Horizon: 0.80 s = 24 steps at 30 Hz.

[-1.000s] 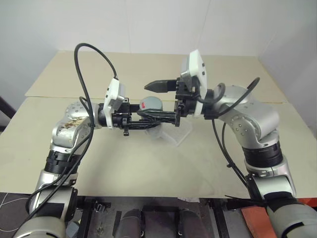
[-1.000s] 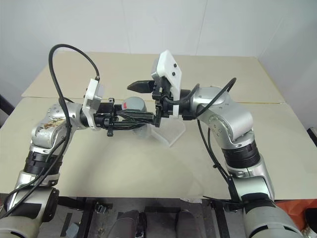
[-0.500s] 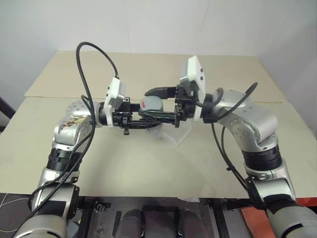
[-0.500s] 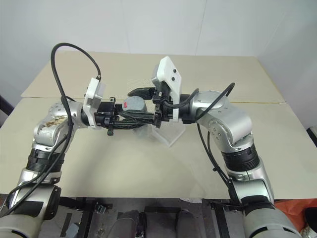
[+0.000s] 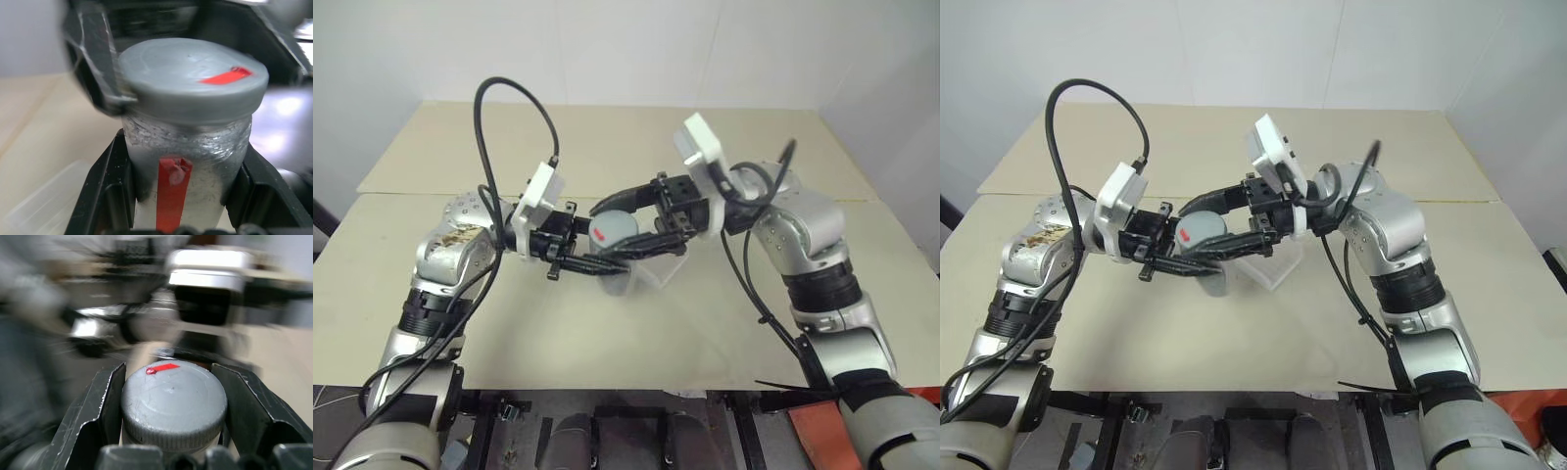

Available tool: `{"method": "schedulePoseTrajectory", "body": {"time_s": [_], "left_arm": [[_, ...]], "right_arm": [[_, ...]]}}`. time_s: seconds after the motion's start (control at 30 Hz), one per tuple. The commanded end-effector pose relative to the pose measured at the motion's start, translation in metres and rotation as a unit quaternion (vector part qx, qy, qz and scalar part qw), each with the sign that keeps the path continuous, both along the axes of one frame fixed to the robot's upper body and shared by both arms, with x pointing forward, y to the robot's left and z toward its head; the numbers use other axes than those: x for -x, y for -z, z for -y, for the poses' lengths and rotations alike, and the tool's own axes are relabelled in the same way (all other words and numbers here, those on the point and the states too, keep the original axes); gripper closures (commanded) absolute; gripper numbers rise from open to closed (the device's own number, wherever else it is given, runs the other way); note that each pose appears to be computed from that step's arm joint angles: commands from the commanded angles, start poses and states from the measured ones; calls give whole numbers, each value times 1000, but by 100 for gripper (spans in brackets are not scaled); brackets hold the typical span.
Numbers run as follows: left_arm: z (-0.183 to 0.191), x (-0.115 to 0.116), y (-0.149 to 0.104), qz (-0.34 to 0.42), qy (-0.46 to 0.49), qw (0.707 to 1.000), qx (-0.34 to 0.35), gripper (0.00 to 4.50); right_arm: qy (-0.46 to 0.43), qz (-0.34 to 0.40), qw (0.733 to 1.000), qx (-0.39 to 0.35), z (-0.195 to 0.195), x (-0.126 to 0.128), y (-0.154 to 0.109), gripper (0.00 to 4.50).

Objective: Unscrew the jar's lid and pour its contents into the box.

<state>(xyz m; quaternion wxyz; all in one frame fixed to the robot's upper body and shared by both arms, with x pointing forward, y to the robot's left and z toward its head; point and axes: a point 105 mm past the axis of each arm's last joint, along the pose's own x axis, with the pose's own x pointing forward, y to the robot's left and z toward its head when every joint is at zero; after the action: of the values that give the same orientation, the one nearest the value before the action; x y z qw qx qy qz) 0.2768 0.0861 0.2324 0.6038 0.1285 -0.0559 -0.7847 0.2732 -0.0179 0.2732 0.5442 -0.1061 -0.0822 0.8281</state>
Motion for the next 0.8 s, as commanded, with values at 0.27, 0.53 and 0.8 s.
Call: {"method": "schedulePoseTrajectory", "body": {"time_s": [0.27, 0.53, 0.8], "left_arm": [[-6, 8, -23, 19, 27, 999, 28, 257], [-18, -21, -13, -3, -106, 993, 43, 257], [-15, -28, -8, -3, -126, 991, 48, 257]], "right_arm": [[-7, 60, 998, -8, -11, -24, -4, 103], [127, 57, 988, -65, 21, -34, -20, 4], [203, 52, 974, -80, 23, -15, -19, 4]]}}
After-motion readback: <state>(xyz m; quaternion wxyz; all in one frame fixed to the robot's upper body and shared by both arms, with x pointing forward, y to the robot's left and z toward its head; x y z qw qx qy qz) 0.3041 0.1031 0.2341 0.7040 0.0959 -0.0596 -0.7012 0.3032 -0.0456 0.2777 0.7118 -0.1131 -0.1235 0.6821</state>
